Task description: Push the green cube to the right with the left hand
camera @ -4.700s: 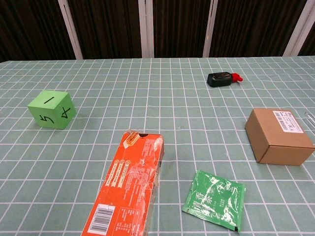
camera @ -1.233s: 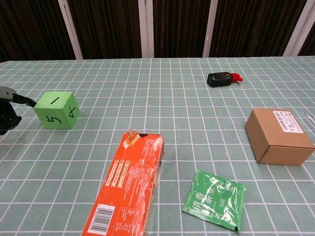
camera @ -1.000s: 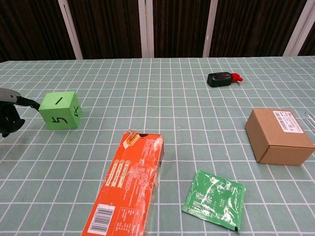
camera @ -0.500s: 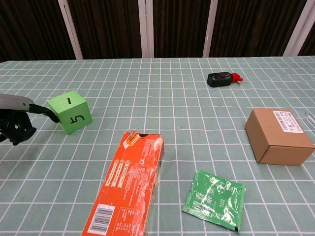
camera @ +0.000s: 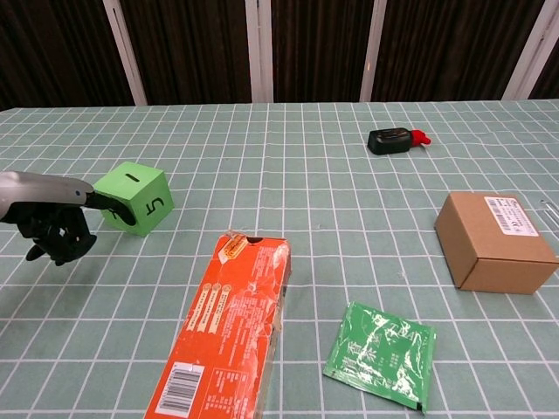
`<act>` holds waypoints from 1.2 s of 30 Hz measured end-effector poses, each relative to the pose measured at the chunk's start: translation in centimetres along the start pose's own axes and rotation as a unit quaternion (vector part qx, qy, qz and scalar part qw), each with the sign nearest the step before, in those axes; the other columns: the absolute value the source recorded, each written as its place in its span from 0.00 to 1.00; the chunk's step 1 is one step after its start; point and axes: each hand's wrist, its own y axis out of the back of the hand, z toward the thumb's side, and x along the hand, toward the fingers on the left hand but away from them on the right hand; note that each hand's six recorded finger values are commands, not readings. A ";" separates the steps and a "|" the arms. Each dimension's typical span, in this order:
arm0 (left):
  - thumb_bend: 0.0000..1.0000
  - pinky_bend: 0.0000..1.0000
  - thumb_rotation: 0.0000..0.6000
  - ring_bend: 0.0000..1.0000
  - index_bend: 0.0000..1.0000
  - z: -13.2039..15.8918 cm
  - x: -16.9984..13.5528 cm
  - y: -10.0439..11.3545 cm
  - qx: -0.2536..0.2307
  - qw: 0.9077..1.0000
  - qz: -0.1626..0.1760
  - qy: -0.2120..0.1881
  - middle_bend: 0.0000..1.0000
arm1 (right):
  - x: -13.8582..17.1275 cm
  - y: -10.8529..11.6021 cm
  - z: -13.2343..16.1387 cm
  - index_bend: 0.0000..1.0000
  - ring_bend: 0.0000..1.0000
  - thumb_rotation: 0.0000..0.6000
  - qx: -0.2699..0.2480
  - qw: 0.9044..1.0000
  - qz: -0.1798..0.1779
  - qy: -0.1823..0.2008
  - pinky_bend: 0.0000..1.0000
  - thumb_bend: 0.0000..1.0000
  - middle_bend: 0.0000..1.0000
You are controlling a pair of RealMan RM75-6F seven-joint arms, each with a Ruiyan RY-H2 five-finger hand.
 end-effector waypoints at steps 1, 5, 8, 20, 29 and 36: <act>0.84 0.67 1.00 0.58 0.14 0.2 0.0 0.0 0.001 1.000 0.001 -0.001 0.78 | 0.0 0.0 0.0 0.07 0.00 1.00 0.000 1.000 0.000 0.000 0.00 0.05 0.00; 0.84 0.67 1.00 0.58 0.14 1.3 0.2 0.0 0.001 1.000 0.004 -0.005 0.78 | 0.0 0.0 -0.1 0.07 0.00 1.00 -0.002 1.000 0.000 -0.001 0.00 0.04 0.00; 0.83 0.67 1.00 0.58 0.14 1.8 0.2 0.0 0.003 1.000 0.006 -0.008 0.78 | 0.0 0.0 -0.1 0.07 0.00 1.00 -0.002 1.000 0.002 0.000 0.00 0.05 0.00; 0.83 0.67 1.00 0.58 0.14 4.1 0.8 0.6 0.009 0.999 0.030 -0.010 0.78 | -0.2 -0.1 -0.2 0.07 0.00 1.00 -0.001 1.000 0.005 -0.002 0.00 0.04 0.00; 0.83 0.67 1.00 0.58 0.14 4.9 1.1 0.3 -0.007 0.999 0.023 -0.023 0.78 | -0.3 -0.3 -0.3 0.07 0.00 1.00 0.000 1.000 0.009 -0.005 0.00 0.04 0.00; 0.83 0.67 1.00 0.57 0.14 6.0 0.8 1.3 0.000 0.996 0.053 -0.070 0.78 | -0.2 -0.4 -0.3 0.07 0.00 1.00 0.001 1.000 0.010 -0.006 0.00 0.04 0.00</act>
